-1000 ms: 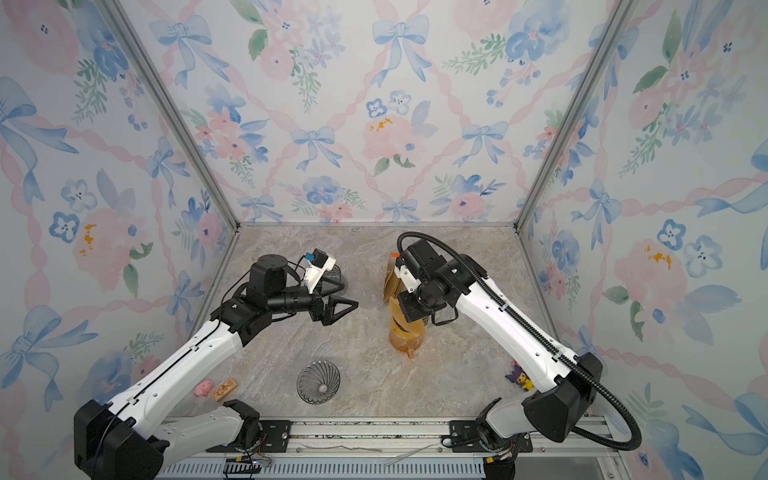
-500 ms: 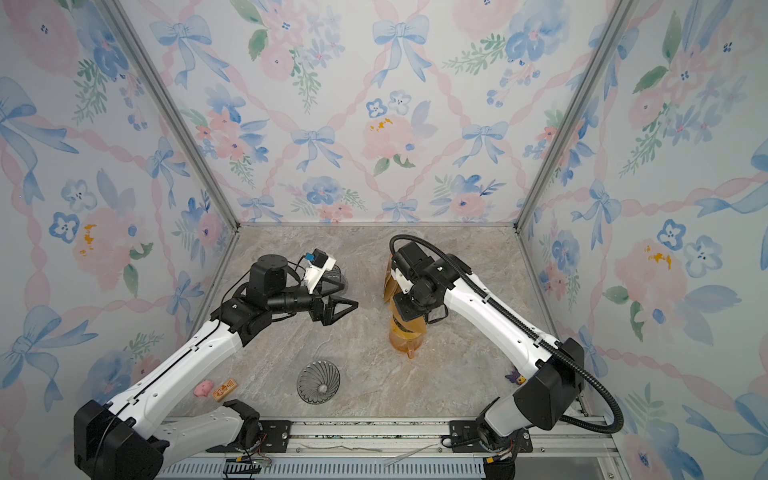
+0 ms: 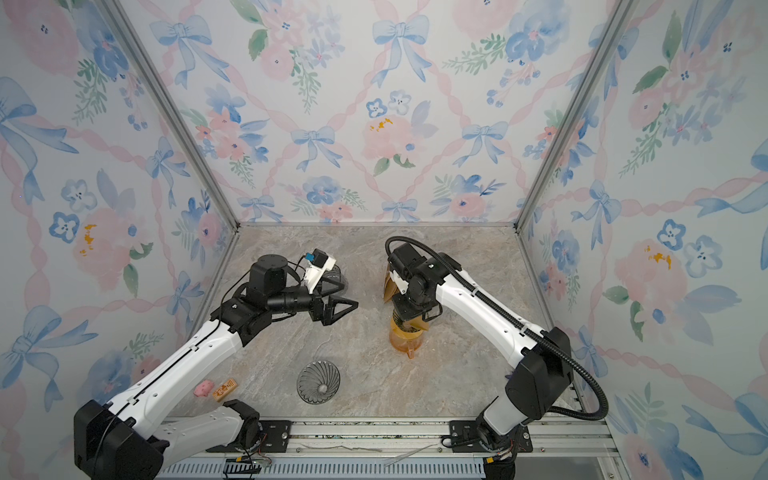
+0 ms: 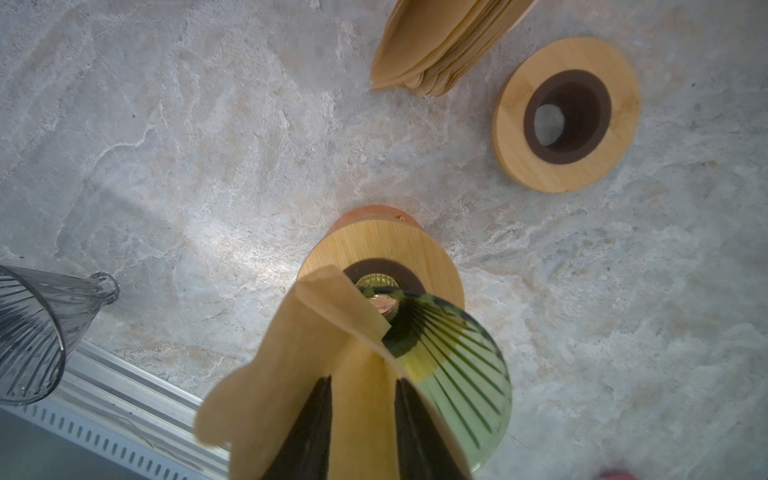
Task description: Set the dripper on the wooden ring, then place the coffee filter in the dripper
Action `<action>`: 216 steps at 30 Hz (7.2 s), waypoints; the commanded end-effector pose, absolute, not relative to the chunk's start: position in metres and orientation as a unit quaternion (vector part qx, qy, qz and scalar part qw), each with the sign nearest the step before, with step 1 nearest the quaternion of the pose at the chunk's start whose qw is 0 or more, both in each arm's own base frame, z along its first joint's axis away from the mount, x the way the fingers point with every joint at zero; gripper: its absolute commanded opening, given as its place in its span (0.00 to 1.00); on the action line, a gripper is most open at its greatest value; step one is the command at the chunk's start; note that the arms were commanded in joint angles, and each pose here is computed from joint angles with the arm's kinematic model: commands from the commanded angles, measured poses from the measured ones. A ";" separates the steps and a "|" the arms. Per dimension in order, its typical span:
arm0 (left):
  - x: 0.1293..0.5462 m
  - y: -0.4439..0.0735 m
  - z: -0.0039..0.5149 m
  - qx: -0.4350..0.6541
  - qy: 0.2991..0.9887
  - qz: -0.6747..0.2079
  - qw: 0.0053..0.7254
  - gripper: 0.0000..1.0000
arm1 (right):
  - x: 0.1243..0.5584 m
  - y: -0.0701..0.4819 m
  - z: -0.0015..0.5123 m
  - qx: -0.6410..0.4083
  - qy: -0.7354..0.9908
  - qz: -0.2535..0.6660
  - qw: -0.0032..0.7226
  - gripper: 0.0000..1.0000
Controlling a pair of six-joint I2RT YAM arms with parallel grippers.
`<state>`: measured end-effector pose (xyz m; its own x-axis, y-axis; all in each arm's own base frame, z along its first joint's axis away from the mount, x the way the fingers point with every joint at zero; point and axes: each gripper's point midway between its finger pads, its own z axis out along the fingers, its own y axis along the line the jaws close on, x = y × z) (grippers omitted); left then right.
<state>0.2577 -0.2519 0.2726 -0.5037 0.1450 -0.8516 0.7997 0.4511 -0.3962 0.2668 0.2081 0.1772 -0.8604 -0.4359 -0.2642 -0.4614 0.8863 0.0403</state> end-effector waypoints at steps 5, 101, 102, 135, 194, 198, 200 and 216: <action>0.255 -0.251 0.276 0.314 0.751 -0.428 0.394 0.98 | 0.272 0.206 0.159 -0.231 0.966 0.048 0.104 0.30; 0.256 -0.251 0.275 0.311 0.753 -0.428 0.392 0.98 | 0.268 0.210 0.145 -0.250 0.966 0.031 0.066 0.27; 0.256 -0.251 0.275 0.311 0.752 -0.428 0.393 0.98 | 0.268 0.210 0.145 -0.250 0.966 0.029 0.066 0.27; 0.256 -0.251 0.275 0.310 0.753 -0.428 0.392 0.98 | 0.267 0.203 0.173 -0.240 0.964 0.021 0.111 0.20; 0.276 -0.126 0.184 -0.064 0.942 -0.172 0.280 0.84 | 0.203 0.176 0.292 -0.136 0.864 0.248 0.418 0.96; 0.306 -0.122 0.179 -0.069 0.943 -0.169 0.280 0.80 | 0.203 0.170 0.290 -0.130 0.864 0.237 0.426 0.96; 0.319 -0.121 0.176 -0.071 0.945 -0.163 0.275 0.79 | 0.203 0.167 0.290 -0.129 0.864 0.232 0.428 0.96; 0.416 -0.130 0.137 -0.062 0.960 -0.119 0.247 0.65 | 0.208 0.159 0.277 -0.120 0.881 0.193 0.414 0.96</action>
